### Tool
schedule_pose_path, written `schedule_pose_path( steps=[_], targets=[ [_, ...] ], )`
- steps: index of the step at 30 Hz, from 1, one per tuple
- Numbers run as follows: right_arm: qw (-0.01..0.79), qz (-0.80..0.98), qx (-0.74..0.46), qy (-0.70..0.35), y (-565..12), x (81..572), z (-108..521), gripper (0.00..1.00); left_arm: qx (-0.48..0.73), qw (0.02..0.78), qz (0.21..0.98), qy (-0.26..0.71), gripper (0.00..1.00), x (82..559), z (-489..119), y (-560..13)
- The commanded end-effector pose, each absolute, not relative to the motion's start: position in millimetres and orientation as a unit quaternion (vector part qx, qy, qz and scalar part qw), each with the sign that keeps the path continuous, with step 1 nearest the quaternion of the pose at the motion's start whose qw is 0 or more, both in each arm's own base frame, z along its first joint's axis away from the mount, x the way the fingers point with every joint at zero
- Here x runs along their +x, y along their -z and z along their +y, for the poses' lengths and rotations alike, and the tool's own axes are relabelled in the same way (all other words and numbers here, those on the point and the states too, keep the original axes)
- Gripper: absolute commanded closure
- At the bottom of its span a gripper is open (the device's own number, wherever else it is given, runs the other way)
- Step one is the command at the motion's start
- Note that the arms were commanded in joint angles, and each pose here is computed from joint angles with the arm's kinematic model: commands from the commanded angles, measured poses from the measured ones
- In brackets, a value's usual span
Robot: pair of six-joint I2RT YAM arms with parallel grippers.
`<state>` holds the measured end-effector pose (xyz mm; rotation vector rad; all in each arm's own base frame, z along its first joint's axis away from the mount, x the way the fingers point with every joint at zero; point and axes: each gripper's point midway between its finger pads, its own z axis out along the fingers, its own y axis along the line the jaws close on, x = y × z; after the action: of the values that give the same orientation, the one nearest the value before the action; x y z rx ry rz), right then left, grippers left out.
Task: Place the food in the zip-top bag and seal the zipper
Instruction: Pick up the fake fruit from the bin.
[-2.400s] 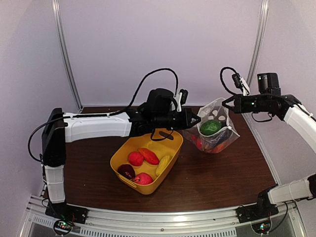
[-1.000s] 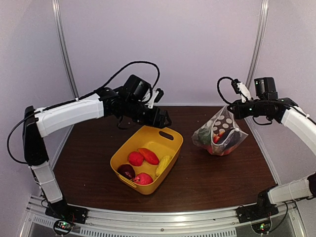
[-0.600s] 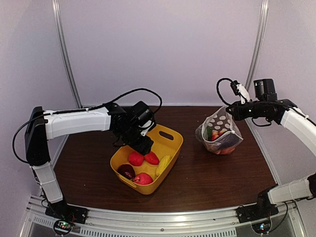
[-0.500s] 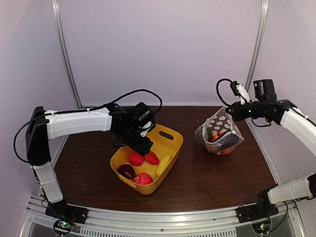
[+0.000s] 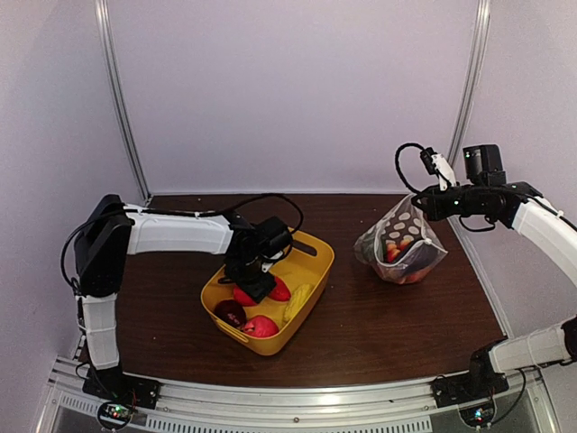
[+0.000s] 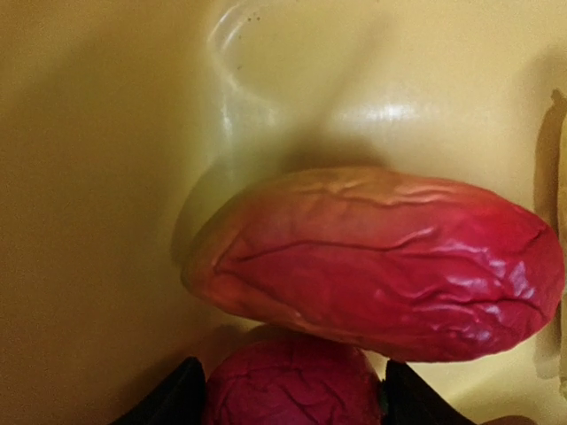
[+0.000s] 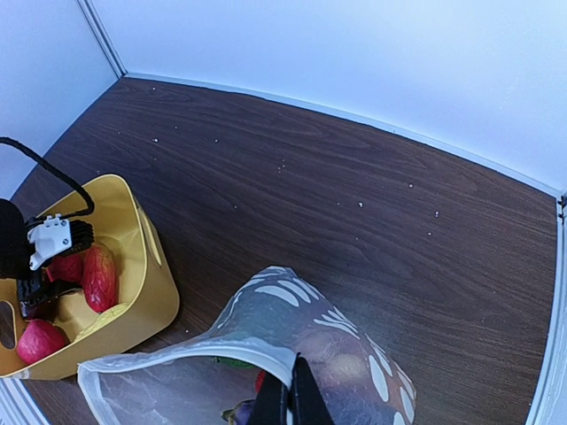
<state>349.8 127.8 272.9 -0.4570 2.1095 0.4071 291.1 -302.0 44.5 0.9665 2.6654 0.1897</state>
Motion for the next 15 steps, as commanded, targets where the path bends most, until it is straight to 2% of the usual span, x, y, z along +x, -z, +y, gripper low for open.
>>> schedule_pose_path(
  steps=[1, 5, 10, 13, 15],
  targets=[
    [0.475, 0.843, -0.186, -0.171, -288, 347, 130, 1.00, 0.353, 0.138, 0.919, -0.106, 0.37, 286, -295, -48],
    [0.476, 0.843, -0.185, -0.171, -288, 347, 129, 1.00, 0.360, 0.137, 0.918, -0.099, 0.52, 278, -304, -71],
    [0.477, 0.842, -0.186, -0.168, -288, 346, 128, 1.00, 0.364, 0.181, 0.911, -0.063, 0.54, 272, -332, -133],
    [0.477, 0.843, -0.185, -0.169, -288, 346, 128, 1.00, 0.358, 0.230, 0.905, 0.013, 0.54, 273, -365, -179],
    [0.476, 0.843, -0.185, -0.169, -287, 347, 129, 1.00, 0.374, 0.272, 0.880, 0.108, 0.55, 266, -405, -212]
  ],
)
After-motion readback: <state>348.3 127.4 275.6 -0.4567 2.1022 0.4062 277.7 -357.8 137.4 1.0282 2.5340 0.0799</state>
